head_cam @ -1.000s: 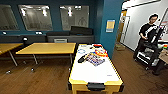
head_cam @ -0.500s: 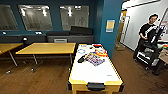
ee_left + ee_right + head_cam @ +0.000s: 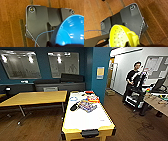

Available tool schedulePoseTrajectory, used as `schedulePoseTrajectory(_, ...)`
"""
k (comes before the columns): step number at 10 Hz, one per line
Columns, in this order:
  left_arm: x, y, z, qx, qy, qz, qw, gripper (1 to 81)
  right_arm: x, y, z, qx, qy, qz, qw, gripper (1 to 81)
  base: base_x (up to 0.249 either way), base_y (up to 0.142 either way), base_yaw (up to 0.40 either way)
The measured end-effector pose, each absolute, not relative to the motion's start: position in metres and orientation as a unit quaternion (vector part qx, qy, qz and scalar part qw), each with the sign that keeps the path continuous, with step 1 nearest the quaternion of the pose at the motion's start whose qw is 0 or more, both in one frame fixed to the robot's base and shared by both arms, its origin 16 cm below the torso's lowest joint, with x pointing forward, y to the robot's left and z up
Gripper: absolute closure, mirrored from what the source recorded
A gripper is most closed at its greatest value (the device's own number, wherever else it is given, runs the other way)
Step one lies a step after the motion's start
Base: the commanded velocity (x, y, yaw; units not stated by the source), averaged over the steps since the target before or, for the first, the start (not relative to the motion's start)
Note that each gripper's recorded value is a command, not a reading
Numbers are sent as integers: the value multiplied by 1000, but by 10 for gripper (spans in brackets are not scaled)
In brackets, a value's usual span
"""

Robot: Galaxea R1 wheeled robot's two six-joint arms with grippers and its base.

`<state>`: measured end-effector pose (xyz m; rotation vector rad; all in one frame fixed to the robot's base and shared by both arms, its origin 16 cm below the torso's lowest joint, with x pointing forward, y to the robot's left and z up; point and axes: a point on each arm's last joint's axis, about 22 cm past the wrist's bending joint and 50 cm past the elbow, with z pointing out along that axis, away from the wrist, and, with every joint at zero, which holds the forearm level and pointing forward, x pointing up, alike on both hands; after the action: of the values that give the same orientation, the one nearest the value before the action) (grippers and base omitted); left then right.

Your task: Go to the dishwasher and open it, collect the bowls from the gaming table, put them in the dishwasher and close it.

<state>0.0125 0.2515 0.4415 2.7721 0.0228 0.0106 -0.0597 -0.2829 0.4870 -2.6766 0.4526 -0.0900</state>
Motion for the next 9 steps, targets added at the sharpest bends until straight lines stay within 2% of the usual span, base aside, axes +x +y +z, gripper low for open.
schedulePoseTrajectory(2, 9, 230, 441, 981, 8, 0, 196, 811, -58, -283, 487, -963, 163, -34, 211, 811, 0, 0, -383)
schedulePoseTrajectory(6, 3, 221, 441, 980, 6, -7, 201, 811, -56, -284, 487, -963, 162, -37, 211, 811, 0, 0, -383)
schedulePoseTrajectory(9, 1, 198, 442, 977, 5, -9, 214, 811, -70, -270, 487, -962, 162, -26, 218, 811, 0, 0, -383)
